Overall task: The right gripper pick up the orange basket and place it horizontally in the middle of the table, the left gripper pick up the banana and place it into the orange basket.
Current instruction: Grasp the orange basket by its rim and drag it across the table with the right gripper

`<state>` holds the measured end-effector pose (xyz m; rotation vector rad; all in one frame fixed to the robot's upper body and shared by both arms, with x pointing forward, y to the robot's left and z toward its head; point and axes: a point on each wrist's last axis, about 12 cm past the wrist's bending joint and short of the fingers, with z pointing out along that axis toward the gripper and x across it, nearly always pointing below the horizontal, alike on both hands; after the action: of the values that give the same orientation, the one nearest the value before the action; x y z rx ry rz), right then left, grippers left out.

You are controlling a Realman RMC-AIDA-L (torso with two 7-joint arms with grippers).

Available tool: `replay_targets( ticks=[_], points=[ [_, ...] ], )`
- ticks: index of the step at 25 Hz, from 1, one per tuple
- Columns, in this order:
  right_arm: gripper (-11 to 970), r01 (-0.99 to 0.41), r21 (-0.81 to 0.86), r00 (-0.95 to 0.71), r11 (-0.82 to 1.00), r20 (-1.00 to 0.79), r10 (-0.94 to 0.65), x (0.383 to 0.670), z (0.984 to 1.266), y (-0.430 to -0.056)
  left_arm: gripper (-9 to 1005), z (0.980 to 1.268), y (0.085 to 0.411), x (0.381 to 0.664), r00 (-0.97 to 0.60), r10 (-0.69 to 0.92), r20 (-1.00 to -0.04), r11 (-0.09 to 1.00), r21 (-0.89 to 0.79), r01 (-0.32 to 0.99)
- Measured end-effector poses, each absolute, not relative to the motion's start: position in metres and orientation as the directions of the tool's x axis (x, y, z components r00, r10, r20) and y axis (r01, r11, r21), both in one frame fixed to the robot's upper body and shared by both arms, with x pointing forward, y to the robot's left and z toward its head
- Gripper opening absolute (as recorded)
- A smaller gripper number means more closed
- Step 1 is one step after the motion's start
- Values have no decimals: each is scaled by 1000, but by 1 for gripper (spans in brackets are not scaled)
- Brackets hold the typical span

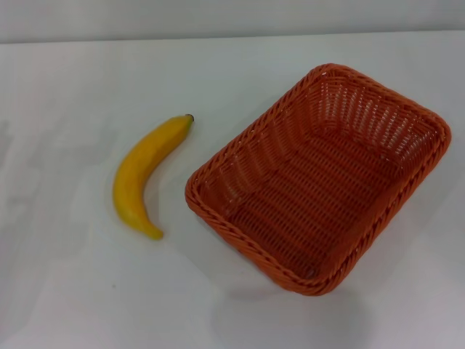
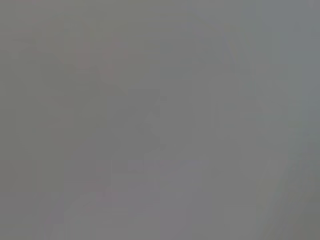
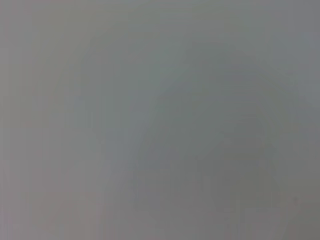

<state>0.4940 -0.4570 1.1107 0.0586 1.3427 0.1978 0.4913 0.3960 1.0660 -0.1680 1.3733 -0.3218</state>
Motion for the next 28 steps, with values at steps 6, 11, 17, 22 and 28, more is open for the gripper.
replay_targets(
  ticks=[6, 11, 17, 22, 28],
  points=[
    [868, -110, 153, 210, 982, -962, 174, 493, 1110, -457, 706, 1064, 395, 490, 158, -330, -931, 941, -312, 128],
    [868, -114, 150, 211, 982, -962, 172, 493, 1112, -458, 705, 1062, 393, 490, 148, -333, -931, 940, -317, 126],
    [868, -158, 125, 207, 980, -966, 156, 499, 1122, -458, 705, 1059, 392, 490, 139, -340, -930, 938, -325, 126],
    [868, -274, 68, 193, 959, -973, 124, 519, 1148, -451, 705, 1059, 391, 490, 132, -344, -930, 935, -328, 132],
    [868, -464, 7, 42, 886, -999, 29, 561, 1201, -425, 705, 1056, 389, 488, 118, -363, -924, 928, -346, 140]
  ],
)
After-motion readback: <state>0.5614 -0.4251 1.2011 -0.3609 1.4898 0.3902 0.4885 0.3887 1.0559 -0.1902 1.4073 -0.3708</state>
